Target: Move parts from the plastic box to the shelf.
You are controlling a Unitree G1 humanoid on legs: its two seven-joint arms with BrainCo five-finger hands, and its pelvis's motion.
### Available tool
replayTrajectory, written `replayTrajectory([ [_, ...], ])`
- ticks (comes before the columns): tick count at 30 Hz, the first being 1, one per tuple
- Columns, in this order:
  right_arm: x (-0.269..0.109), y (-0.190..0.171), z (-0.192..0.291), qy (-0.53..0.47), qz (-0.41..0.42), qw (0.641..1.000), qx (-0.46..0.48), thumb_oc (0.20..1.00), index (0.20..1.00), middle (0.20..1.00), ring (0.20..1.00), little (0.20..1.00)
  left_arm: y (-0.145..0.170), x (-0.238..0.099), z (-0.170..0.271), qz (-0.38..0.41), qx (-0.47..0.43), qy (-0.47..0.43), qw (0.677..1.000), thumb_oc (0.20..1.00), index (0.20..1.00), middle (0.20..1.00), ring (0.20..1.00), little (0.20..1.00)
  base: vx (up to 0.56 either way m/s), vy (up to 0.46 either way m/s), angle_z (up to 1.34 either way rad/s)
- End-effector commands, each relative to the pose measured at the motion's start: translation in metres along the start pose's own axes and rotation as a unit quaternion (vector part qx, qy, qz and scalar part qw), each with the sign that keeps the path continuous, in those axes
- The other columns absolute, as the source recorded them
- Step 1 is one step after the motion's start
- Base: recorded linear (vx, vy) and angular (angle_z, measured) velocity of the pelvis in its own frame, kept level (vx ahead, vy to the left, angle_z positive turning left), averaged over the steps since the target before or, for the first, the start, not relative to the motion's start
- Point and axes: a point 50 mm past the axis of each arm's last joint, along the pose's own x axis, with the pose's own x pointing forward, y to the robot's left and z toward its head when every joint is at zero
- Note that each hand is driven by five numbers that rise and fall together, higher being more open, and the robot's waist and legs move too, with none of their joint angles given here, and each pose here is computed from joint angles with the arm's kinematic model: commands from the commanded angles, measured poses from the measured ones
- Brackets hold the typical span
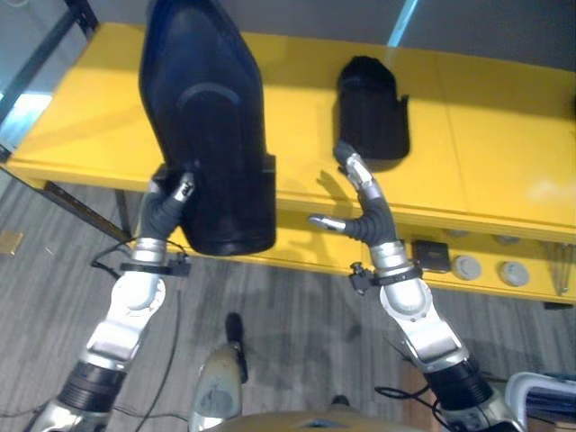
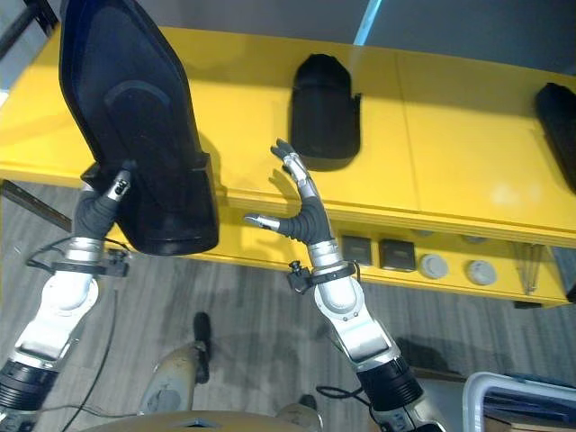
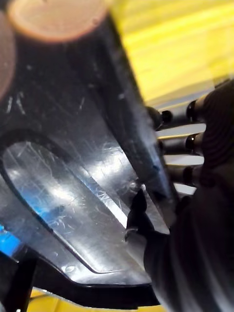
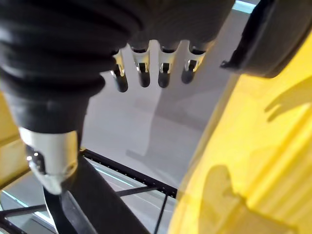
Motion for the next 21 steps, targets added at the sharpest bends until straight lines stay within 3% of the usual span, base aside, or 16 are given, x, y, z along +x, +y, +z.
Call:
replayTrajectory([
  [1,0.007,-0.009,0.011,-0.037,-0.009,0.999,0.006,1.0,1.0,1.0,1.0,1.0,0.011,0.005,0.034,0.026,0.015,-0.101,0.994,0.2,0.2,0.2,0.2,0.2,0.19,0.221,-0.23],
  [10,-0.012,-0.013,-0.001,0.009,-0.011,0.999,0.033,1.0,1.0,1.0,1.0,1.0,0.014,-0.003,0.026,0.041,0.028,-0.072,0.996,0.2,0.2,0.2,0.2,0.2,0.22,0.153,-0.01],
  [21,-0.024,-0.047,-0.01,0.043,-0.06,0.997,-0.029,1.0,1.0,1.0,1.0,1.0,0.031,-0.023,0.017,0.102,-0.004,-0.037,0.994,0.2,0.2,0.2,0.2,0.2,0.13,-0.01,0.42],
])
